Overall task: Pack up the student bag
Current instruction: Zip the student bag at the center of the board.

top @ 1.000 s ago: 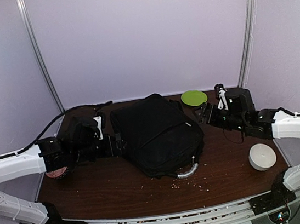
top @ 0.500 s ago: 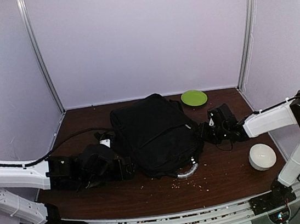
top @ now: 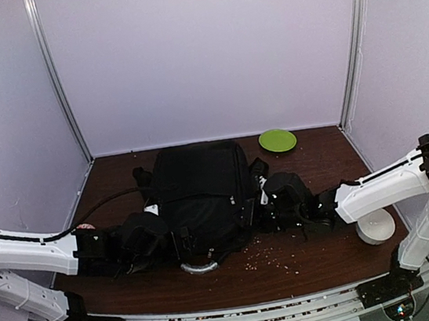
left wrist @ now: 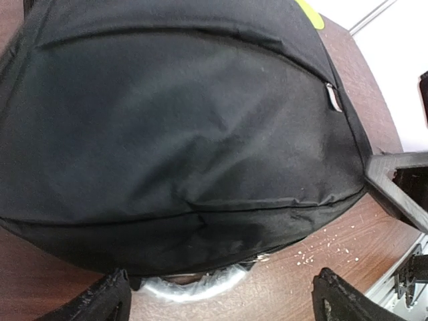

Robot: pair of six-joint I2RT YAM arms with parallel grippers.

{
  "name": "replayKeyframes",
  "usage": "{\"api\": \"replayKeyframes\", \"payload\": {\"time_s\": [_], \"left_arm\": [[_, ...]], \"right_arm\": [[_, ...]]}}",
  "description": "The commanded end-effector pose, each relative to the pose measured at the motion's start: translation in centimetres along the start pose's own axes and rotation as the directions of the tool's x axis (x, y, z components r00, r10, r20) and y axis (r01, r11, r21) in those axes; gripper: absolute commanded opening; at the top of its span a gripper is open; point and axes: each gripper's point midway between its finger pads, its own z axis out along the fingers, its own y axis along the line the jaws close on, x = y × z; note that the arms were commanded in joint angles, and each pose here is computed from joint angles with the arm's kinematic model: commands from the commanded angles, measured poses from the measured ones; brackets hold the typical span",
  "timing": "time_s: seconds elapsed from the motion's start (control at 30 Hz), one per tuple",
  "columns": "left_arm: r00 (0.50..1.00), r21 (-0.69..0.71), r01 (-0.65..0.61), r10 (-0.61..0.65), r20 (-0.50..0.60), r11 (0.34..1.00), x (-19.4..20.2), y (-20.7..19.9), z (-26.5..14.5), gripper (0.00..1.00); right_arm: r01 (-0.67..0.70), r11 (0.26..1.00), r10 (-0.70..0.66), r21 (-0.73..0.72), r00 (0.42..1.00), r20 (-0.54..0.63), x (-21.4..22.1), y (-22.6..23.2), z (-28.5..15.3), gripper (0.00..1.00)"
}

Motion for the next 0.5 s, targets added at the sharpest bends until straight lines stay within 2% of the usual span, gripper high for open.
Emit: {"api": "replayKeyframes", "payload": {"time_s": [0.0, 0.07, 0.2, 0.33, 0.47], "left_arm": [[0.996, 0.034, 0.082, -0.081, -0.023, 0.996, 0.4, -0.4, 0.6, 0.95], [0.994, 0.021, 0.107, -0.107, -0.039, 0.994, 0.9, 0.4, 0.7, 0.94], [0.977, 0.007, 0.203, -0.202, -0.073, 0.979, 1.6, 1.8, 0.8, 0.92], [0.948, 0.024, 0.308, -0.305, -0.096, 0.951, 2.0, 2.8, 0.6, 0.90], [0.919, 0.037, 0.385, -0.379, -0.111, 0.922, 2.1, 2.8, 0.9, 0.89]], "right_arm": [[0.039, 0.998, -0.036, -0.055, 0.998, 0.061, -1.3, 1.9, -1.5, 0.53], [0.107, 0.994, -0.105, -0.030, 0.992, 0.063, -1.3, 1.4, -2.6, 0.59], [0.241, 0.969, -0.244, 0.055, 0.968, 0.056, -0.4, -0.6, -4.2, 0.62], [0.266, 0.961, -0.271, 0.078, 0.961, 0.062, 0.9, -2.8, -5.4, 0.62], [0.258, 0.963, -0.265, 0.076, 0.957, 0.119, 2.3, -3.3, -5.8, 0.63]]}}
